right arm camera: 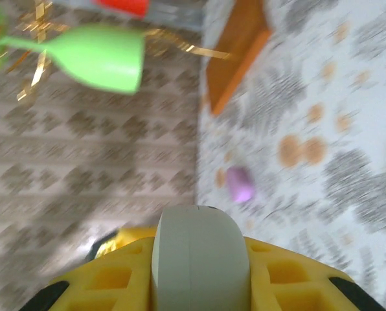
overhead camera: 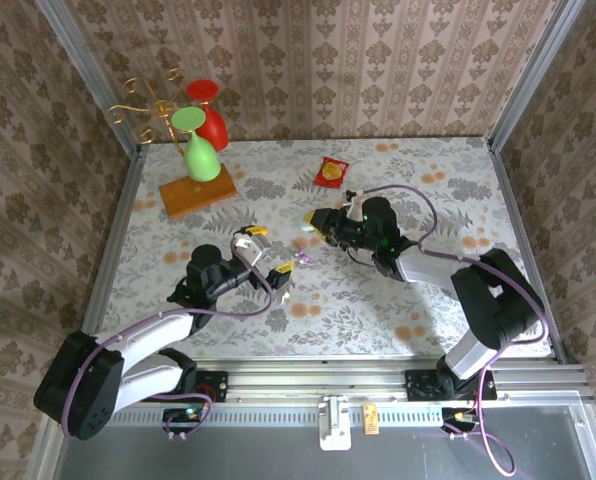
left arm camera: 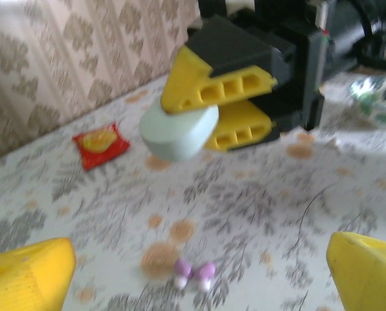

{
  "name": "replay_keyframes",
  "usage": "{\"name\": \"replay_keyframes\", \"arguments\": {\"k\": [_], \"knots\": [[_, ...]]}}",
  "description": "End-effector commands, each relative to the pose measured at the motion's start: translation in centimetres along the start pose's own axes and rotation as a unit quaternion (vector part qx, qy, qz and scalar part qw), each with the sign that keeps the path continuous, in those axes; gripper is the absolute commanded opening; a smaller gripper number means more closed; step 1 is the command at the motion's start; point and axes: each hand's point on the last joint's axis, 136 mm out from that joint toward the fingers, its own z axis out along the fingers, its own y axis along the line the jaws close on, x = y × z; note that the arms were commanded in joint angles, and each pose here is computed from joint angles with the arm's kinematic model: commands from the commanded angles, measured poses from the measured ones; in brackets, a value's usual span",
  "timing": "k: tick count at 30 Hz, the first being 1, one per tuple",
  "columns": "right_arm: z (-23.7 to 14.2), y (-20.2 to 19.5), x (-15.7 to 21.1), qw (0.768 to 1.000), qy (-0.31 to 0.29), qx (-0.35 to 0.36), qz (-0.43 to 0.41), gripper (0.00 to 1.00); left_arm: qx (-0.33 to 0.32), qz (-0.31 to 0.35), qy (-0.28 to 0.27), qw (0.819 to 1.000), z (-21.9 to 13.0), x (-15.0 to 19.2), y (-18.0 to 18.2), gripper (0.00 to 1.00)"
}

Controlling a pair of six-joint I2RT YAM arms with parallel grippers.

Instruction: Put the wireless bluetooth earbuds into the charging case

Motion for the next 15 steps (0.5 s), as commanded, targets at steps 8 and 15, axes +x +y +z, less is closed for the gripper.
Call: {"name": "replay_keyframes", "arguments": {"k": [8,15], "knots": [[6.3,-9.9,-6.3,0.983,-0.05,0.172,-0.031,0.28,-0.101,0.001,0.083,0.991,0.3,3.2,3.2,1.0],[9.0,-14.1,-8.0,0.97,-0.047,0.234,-0.04,0.33,-0.136,-0.01,0.101,0.986,0.1,3.4,4.6,1.0]]}}
